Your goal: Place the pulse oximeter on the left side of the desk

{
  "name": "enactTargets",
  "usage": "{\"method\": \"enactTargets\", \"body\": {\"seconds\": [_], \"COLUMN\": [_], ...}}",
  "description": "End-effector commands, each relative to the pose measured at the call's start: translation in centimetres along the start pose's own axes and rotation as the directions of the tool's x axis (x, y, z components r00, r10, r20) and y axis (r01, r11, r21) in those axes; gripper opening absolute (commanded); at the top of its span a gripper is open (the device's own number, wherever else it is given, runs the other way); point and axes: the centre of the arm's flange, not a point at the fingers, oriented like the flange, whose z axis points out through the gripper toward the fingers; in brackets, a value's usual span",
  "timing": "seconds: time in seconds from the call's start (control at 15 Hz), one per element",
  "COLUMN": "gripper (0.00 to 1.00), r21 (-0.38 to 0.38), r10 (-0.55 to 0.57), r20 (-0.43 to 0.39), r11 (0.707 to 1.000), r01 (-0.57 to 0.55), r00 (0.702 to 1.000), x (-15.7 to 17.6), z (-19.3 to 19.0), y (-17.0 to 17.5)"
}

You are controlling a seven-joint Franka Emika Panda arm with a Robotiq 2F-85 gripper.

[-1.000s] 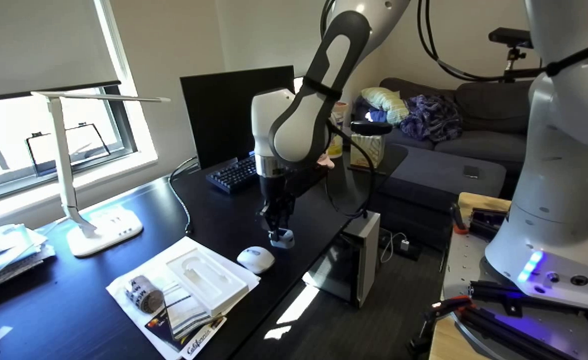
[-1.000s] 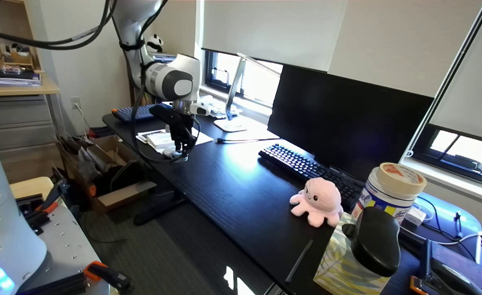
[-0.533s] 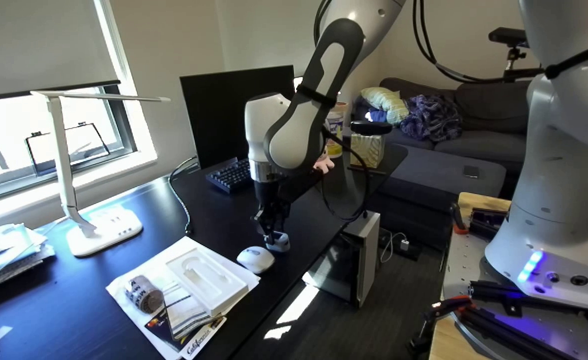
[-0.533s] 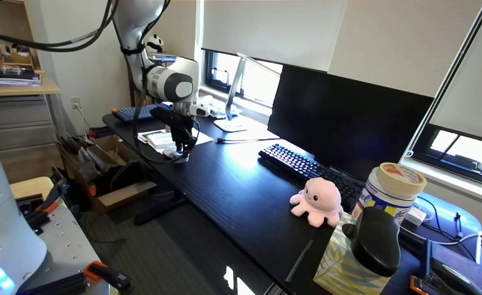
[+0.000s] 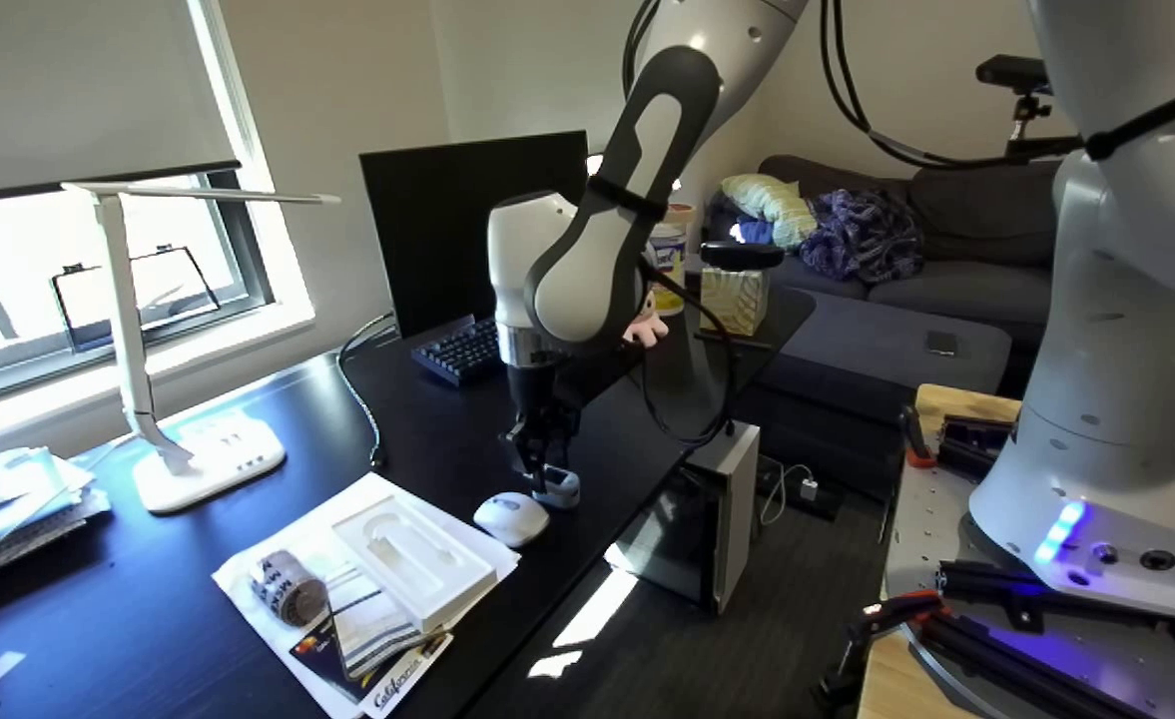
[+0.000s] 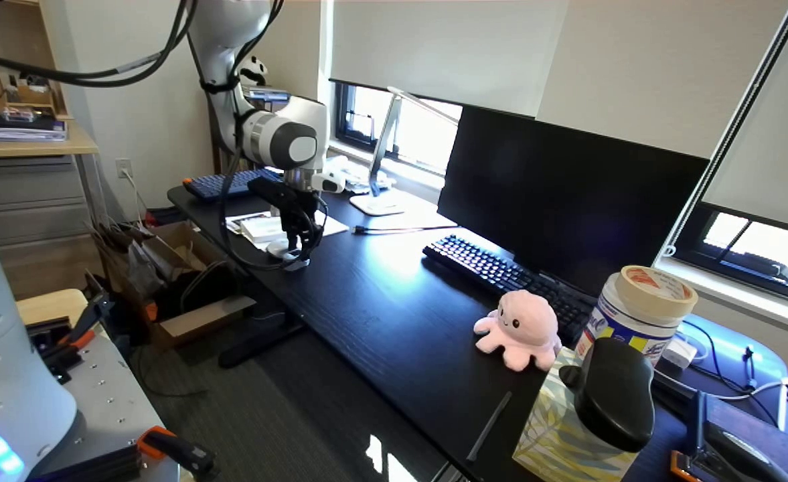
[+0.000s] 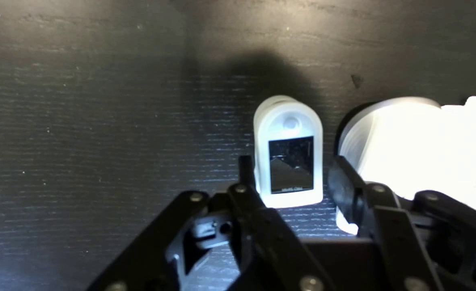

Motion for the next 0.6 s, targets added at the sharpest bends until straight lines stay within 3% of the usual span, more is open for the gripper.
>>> {"method": "enactTargets", "body": {"seconds": [0.0, 0.2, 0.53], "gripper": [0.82, 0.99, 1.0], "r21": [0.019, -0.004, -0.012], "r10": [0.013, 0.028, 0.098], "r20": [-0.023, -0.07, -0.183], "r11": [1.0, 1.0, 0.995], "r01": [-0.012, -0.028, -0.102], "r00": [1.0, 0.997, 0.978], "x": [-0.1, -0.7, -0.4], "z": [-0.7, -3.3, -11.6], "y": [0.1, 0.8, 7.4]}}
